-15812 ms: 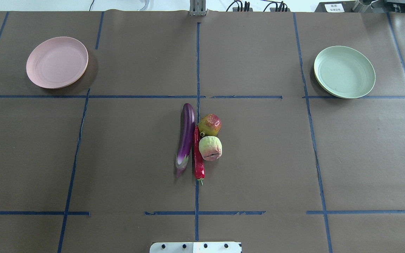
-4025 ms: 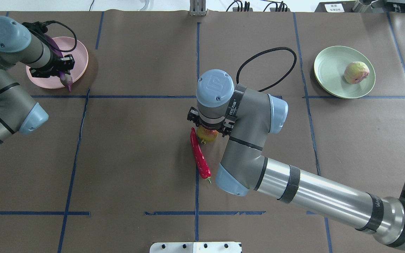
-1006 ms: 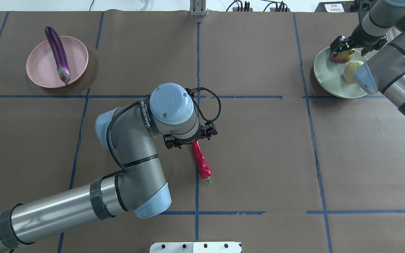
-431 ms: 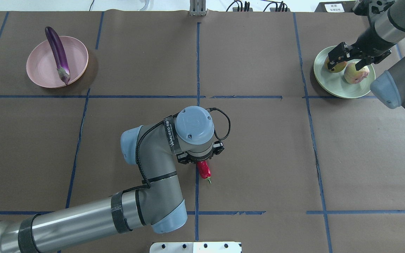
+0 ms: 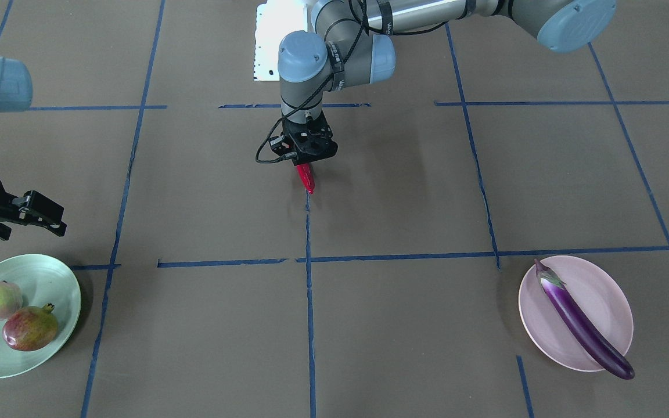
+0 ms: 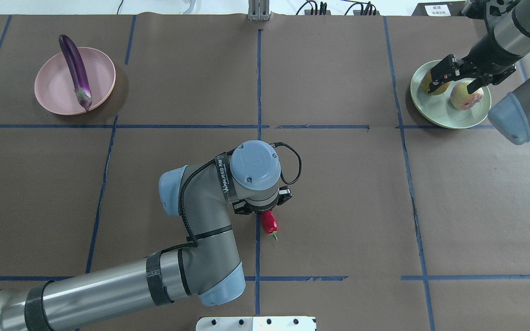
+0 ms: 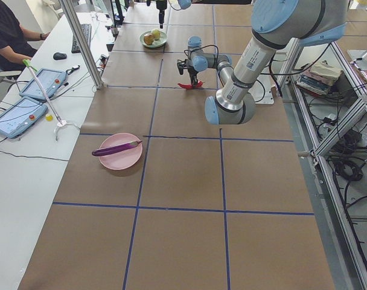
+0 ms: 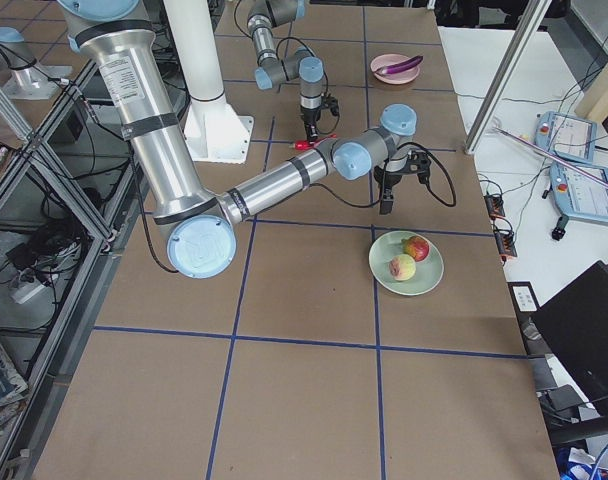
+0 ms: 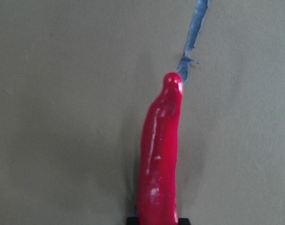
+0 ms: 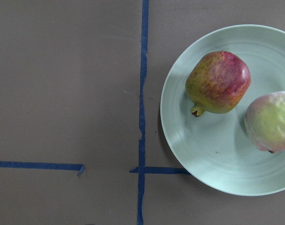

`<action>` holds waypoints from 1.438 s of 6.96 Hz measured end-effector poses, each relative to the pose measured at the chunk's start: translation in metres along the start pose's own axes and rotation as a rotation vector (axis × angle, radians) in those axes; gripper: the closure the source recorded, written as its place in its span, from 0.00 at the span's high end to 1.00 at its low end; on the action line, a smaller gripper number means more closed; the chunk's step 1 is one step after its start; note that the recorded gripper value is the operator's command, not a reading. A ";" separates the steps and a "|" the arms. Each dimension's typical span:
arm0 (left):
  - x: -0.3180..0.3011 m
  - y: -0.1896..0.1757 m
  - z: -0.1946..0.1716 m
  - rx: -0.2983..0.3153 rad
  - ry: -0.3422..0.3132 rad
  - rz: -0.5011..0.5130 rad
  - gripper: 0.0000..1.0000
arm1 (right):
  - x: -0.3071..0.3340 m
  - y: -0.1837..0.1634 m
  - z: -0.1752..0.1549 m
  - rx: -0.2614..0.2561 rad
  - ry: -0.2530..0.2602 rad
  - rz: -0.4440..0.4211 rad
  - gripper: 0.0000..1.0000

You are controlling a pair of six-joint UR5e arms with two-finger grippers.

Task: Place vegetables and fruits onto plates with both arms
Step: 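Carry the chili pepper to the pink plate and release it with the left gripper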

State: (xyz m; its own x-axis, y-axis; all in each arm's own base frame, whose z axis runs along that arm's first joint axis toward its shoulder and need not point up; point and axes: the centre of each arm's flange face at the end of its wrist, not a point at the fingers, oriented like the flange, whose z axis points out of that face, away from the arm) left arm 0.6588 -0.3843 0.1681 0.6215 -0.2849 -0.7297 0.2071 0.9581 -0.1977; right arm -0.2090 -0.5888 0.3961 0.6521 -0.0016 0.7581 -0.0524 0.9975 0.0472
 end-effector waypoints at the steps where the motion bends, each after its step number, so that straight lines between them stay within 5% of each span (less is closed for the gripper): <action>1: 0.001 -0.020 -0.023 0.025 0.034 -0.018 0.00 | 0.000 0.001 -0.001 0.001 0.000 0.000 1.00; 3: -0.029 -0.116 -0.106 0.142 0.135 -0.099 0.00 | 0.004 0.016 -0.008 0.005 -0.008 -0.007 1.00; 6: -0.133 -0.242 -0.145 0.294 0.061 0.025 0.00 | 0.024 0.054 -0.015 -0.014 -0.025 -0.005 1.00; 10: -0.305 -0.382 -0.140 0.244 -0.102 0.181 0.00 | 0.039 0.087 -0.023 -0.030 -0.039 -0.001 1.00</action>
State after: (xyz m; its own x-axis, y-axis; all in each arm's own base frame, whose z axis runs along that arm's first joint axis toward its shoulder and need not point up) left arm 0.2844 -0.6595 0.3744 0.7349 -0.1235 -0.6669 0.2538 0.9619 0.1015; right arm -0.1703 -0.5004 0.4147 0.6225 -0.0051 0.7826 -0.0288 0.9992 0.0294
